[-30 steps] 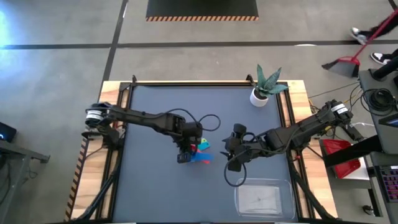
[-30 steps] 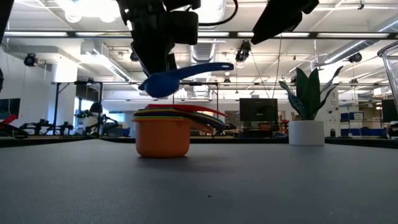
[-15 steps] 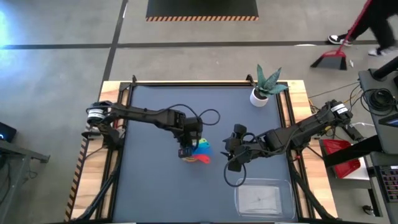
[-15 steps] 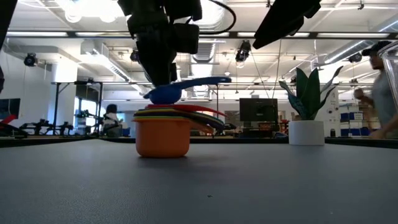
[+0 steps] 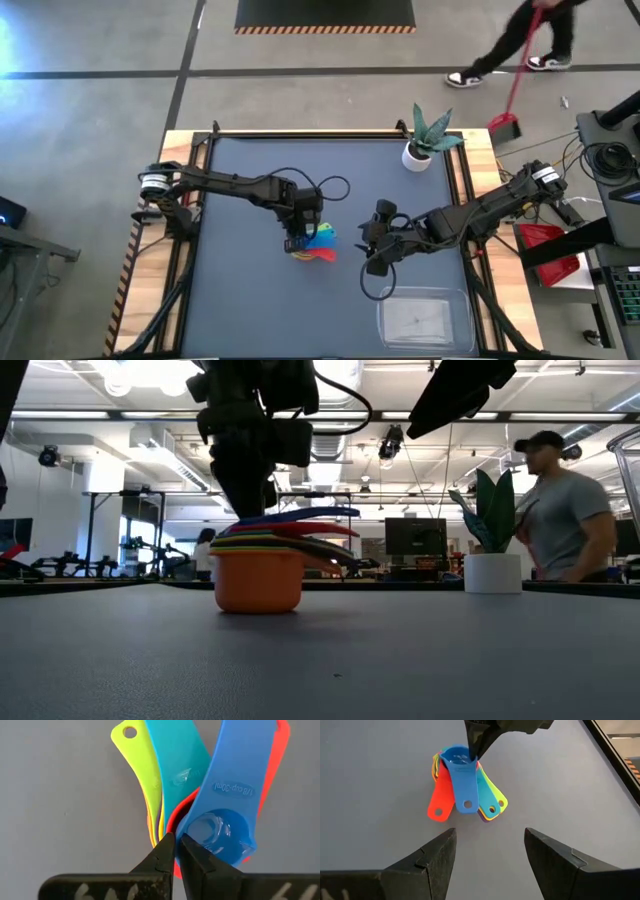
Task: Nest measuring cups in basket
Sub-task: Stack the blue measuring cup on top of the red measuring cup, then adjust the nested measuring cups
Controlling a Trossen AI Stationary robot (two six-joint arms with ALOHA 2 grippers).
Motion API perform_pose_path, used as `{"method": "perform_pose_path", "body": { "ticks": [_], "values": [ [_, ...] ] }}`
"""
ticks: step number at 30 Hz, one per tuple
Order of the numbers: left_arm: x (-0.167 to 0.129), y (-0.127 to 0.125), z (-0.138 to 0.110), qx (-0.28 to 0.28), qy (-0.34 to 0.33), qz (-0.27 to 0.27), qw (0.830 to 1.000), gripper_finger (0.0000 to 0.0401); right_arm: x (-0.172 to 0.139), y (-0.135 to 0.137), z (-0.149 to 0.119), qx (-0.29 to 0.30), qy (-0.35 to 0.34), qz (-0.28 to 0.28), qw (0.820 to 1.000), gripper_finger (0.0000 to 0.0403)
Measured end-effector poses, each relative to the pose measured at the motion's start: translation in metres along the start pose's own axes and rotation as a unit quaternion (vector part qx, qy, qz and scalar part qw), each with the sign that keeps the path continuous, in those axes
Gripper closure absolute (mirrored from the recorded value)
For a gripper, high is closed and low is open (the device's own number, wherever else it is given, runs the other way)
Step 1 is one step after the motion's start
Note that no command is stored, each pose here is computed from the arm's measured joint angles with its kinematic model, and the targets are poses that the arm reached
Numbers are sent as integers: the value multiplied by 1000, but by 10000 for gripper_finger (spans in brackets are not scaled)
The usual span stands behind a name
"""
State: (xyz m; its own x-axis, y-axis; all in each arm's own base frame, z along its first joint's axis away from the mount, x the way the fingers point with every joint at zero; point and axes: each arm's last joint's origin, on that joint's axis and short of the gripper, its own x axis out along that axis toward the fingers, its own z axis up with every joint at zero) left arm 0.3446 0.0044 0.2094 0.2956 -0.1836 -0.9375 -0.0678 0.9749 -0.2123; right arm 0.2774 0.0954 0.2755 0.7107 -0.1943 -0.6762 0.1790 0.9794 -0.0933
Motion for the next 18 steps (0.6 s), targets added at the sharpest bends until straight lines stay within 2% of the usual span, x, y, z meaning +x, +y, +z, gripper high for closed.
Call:
{"method": "perform_pose_path", "body": {
  "ticks": [6, 18],
  "values": [
    [-1, -1, 1, -2, -2, -5, 1000, 367, 0, 0, 0, 0, 0, 0, 1000, 179],
    [-8, -2, 3, 9, -12, -6, 1000, 257, 0, 0, 0, 4, 0, 0, 1000, 179]
  ]
}}
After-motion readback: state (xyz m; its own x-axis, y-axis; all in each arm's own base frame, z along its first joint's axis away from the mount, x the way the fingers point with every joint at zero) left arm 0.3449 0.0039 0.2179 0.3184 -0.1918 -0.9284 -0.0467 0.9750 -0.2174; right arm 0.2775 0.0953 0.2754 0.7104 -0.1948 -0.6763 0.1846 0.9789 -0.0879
